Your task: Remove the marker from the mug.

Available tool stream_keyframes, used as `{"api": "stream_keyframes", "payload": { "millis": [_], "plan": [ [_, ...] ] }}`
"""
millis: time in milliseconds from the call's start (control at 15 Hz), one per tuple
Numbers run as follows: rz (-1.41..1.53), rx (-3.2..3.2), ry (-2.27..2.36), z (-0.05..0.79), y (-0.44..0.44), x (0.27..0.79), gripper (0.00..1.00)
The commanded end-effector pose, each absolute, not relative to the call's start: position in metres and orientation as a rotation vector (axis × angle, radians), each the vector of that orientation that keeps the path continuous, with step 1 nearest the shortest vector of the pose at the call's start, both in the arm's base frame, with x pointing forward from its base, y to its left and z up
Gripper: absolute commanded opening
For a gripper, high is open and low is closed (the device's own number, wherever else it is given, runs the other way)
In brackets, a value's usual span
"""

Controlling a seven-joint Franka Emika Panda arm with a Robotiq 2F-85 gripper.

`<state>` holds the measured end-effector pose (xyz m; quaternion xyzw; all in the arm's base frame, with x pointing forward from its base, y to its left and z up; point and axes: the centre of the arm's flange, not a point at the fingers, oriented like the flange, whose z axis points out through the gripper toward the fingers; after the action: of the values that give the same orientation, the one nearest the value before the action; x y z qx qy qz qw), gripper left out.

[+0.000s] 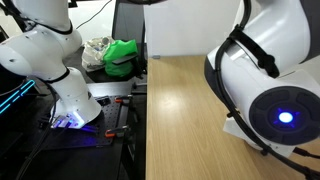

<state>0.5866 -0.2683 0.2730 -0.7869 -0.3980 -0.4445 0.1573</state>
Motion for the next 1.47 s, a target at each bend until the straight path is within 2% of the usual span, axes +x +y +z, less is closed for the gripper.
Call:
{"api": "stream_keyframes", "payload": {
  "millis": [0,467,1400],
  "plan": [
    [-1.273,-2.213,-1.165,0.268,-0.275,0.599,1.00],
    [-1.176,-2.058,-1.235,0.262,-0.281,0.609,1.00],
    [-1.225,-2.088,-1.285,0.249,-0.285,0.617,1.00]
  ]
}}
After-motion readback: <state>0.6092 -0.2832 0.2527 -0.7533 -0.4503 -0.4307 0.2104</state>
